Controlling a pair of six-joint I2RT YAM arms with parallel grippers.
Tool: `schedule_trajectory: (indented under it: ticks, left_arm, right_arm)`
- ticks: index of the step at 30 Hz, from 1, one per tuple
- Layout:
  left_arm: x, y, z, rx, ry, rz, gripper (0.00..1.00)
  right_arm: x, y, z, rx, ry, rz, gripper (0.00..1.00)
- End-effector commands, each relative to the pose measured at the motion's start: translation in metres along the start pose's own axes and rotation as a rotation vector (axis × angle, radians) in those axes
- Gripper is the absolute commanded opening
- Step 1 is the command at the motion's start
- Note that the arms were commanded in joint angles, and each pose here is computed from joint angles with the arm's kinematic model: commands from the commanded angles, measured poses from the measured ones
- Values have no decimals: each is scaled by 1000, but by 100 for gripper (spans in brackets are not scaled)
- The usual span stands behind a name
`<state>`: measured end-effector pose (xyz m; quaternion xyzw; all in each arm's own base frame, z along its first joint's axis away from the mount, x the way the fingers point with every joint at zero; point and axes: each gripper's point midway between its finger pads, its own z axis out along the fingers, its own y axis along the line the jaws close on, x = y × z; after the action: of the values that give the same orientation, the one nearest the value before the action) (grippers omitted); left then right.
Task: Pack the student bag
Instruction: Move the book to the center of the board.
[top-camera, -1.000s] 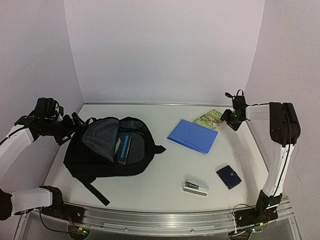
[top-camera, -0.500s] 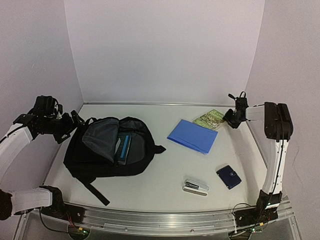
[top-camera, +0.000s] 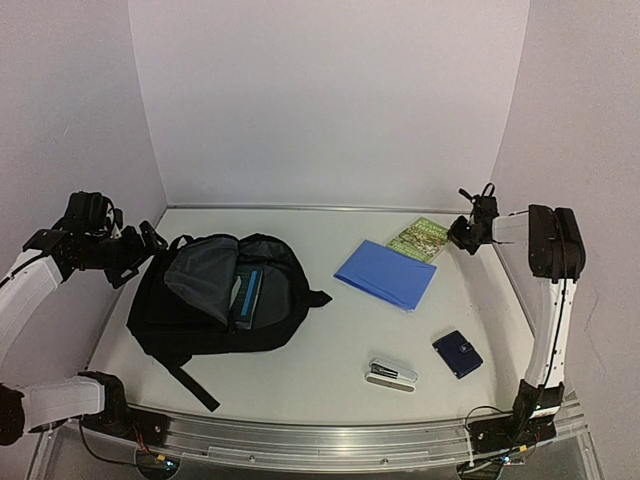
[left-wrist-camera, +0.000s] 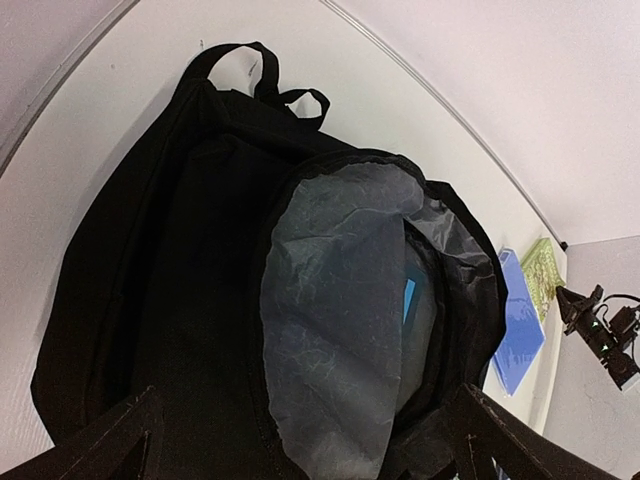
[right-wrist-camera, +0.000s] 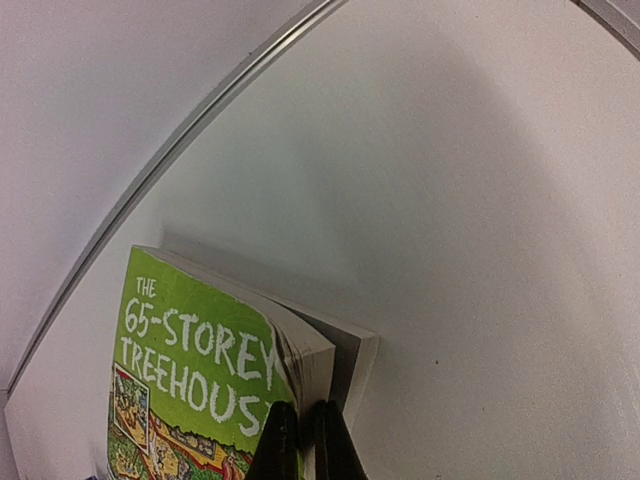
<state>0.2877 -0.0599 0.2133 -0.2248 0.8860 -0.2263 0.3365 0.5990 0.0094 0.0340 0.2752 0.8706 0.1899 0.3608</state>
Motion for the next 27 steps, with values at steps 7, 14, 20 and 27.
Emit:
schedule_trajectory:
  ticks: [7,14,20,27]
  left_arm:
    - [-12,-8,-14,18,-55,30,100]
    - [-10,-8,-16,24,-54,28,100]
    - [-9,-8,-21,29,-55,32,100]
    - [-8,-24,-26,92,-31,91,100]
  right_arm:
    - [46,-32,-42,90,85,-19,0]
    - [63,-39,-92,109,76,13,0]
    - [87,-46,-138,121,61,35,0]
    - [103,-50,-181,120,41,46,1]
